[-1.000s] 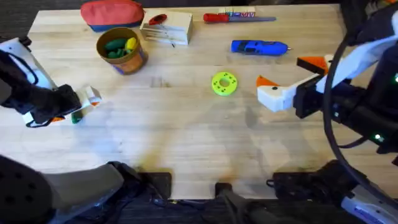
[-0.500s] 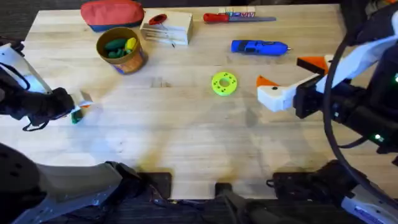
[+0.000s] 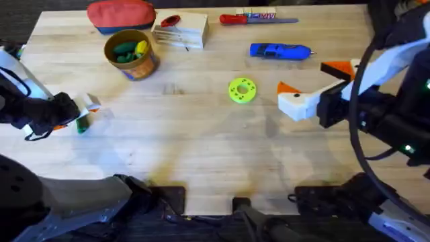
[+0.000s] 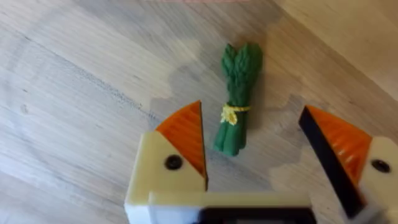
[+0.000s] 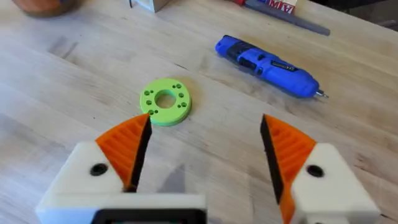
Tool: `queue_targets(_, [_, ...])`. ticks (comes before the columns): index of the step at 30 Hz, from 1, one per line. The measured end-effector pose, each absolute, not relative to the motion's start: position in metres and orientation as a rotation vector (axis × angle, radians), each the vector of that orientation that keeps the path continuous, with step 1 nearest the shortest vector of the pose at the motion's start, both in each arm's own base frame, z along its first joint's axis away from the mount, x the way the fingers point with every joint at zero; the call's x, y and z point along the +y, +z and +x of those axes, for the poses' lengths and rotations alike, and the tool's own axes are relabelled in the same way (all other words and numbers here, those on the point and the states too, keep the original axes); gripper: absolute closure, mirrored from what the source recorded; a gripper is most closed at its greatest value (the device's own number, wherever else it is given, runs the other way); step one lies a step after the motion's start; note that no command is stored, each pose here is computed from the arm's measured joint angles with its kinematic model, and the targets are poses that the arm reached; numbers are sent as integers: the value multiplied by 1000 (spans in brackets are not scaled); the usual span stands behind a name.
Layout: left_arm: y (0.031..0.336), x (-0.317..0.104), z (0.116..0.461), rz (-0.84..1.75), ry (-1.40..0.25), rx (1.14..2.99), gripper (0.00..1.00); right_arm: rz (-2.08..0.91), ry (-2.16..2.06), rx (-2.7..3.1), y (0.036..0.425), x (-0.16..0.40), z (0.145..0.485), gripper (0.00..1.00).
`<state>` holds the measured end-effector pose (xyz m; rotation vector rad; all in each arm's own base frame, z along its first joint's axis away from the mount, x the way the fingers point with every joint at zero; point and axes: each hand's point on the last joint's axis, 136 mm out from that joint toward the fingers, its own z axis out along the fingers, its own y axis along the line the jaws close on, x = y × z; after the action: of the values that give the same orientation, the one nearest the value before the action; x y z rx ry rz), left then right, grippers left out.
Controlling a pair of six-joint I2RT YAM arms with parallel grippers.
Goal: Pick up the gripper from the table and insert it into the empty holder that is missing its gripper. Then pick up a screw, insert it into the mounting hole, and use the screwdriver to tighten it. Finally, clean up the table by picking up the vegetable and placing it into the bucket.
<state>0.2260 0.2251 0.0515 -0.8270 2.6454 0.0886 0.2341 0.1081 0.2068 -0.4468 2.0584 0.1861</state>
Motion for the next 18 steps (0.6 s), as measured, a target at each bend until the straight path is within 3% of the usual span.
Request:
queue_targets(10, [54, 232, 231, -874, 108, 2598, 58, -447, 186, 2058, 207, 108, 234, 11])
queue_targets(18, [31, 234, 228, -959, 72, 2642, 57, -445, 187, 2054, 208, 108, 235, 11])
